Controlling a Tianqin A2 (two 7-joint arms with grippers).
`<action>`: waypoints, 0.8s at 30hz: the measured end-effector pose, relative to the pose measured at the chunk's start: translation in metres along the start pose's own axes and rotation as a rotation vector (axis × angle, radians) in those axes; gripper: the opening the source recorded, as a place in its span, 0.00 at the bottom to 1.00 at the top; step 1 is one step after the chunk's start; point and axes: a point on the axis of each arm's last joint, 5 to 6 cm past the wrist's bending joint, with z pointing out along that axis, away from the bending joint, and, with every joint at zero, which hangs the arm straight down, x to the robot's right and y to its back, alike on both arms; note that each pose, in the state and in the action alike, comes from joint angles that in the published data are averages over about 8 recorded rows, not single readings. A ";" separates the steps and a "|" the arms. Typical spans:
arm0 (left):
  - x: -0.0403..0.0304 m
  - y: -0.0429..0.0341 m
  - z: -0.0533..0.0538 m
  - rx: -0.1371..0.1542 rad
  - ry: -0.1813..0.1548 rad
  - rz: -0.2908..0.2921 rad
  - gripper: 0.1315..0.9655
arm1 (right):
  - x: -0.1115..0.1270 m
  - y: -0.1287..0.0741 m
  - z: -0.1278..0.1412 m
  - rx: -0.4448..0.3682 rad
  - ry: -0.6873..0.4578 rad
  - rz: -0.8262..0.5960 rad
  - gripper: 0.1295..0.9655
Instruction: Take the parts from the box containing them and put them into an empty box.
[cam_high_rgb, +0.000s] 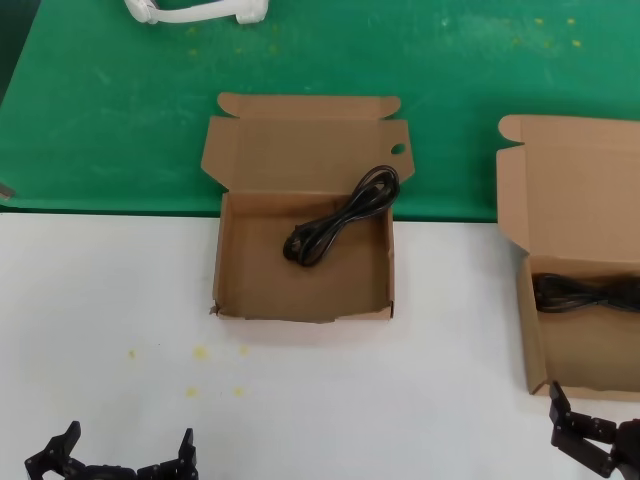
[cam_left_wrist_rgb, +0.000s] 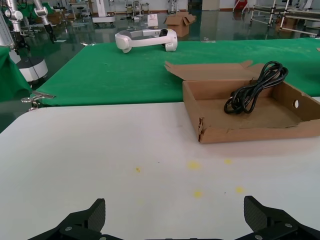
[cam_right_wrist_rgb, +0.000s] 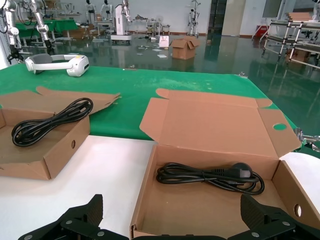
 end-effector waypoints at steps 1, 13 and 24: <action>0.0000 0.0000 0.000 0.000 0.000 0.000 1.00 | 0.000 0.000 0.000 0.000 0.000 0.000 1.00; 0.0000 0.0000 0.000 0.000 0.000 0.000 1.00 | 0.000 0.000 0.000 0.000 0.000 0.000 1.00; 0.0000 0.0000 0.000 0.000 0.000 0.000 1.00 | 0.000 0.000 0.000 0.000 0.000 0.000 1.00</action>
